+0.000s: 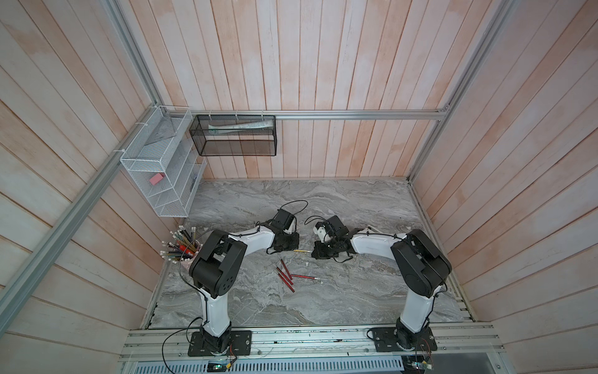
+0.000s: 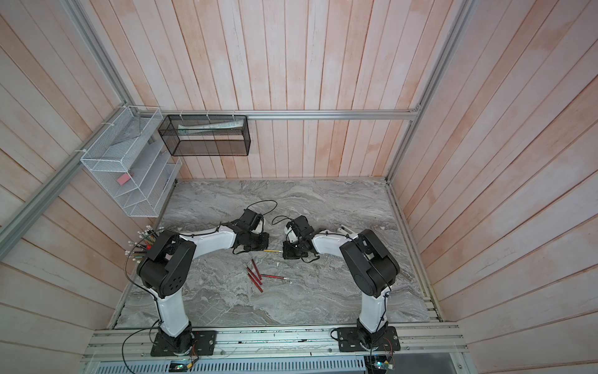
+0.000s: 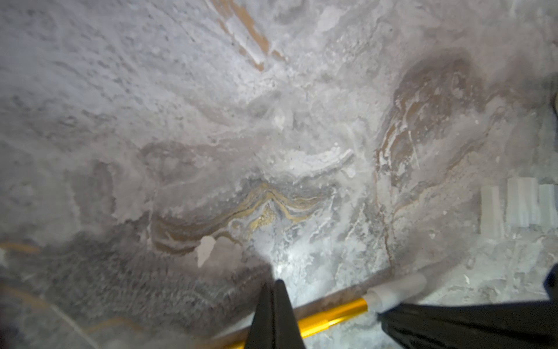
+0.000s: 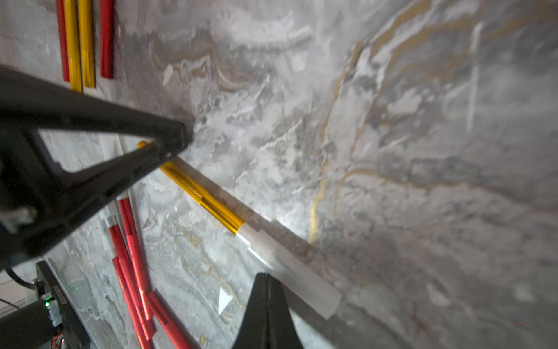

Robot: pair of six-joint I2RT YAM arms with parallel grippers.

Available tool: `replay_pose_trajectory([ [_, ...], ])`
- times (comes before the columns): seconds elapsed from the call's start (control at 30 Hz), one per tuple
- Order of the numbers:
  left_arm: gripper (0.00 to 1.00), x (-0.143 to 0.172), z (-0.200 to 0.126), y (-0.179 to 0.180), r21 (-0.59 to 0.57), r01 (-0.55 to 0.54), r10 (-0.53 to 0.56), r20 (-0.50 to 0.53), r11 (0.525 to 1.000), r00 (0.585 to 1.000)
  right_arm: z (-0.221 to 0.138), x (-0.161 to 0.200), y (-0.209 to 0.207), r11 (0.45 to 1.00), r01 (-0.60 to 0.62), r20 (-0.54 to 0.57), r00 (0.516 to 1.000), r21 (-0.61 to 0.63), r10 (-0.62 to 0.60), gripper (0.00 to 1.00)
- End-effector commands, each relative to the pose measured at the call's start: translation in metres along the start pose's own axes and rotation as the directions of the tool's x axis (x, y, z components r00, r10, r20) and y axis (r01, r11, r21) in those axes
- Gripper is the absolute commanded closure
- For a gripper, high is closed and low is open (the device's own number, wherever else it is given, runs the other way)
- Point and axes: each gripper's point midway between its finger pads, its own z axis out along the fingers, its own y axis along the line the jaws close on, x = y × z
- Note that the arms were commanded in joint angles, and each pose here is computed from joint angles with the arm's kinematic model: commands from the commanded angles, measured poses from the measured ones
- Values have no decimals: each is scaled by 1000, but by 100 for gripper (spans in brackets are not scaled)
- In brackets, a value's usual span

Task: Remove protective caps from carving knives
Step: Adjust the carving knife at the center of the board.

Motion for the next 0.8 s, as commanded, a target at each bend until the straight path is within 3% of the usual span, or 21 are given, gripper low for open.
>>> replay_pose_trajectory([
  [0.0,100,9,10,-3,6,-7,7,-36,1000,999,6,-14,-10,1000,-4,17,1000,4,4,100],
  [0.27,100,21,11,-10,10,-7,8,-56,1000,998,13,-42,-11,1000,-3,42,999,-12,3,100],
  [0.53,99,13,4,-16,-2,-20,20,-36,1000,999,17,-44,-8,1000,-4,39,999,-30,5,100],
  [0.77,78,6,-16,-12,-65,-38,41,40,997,998,10,-41,-8,999,-19,43,999,-48,21,100],
])
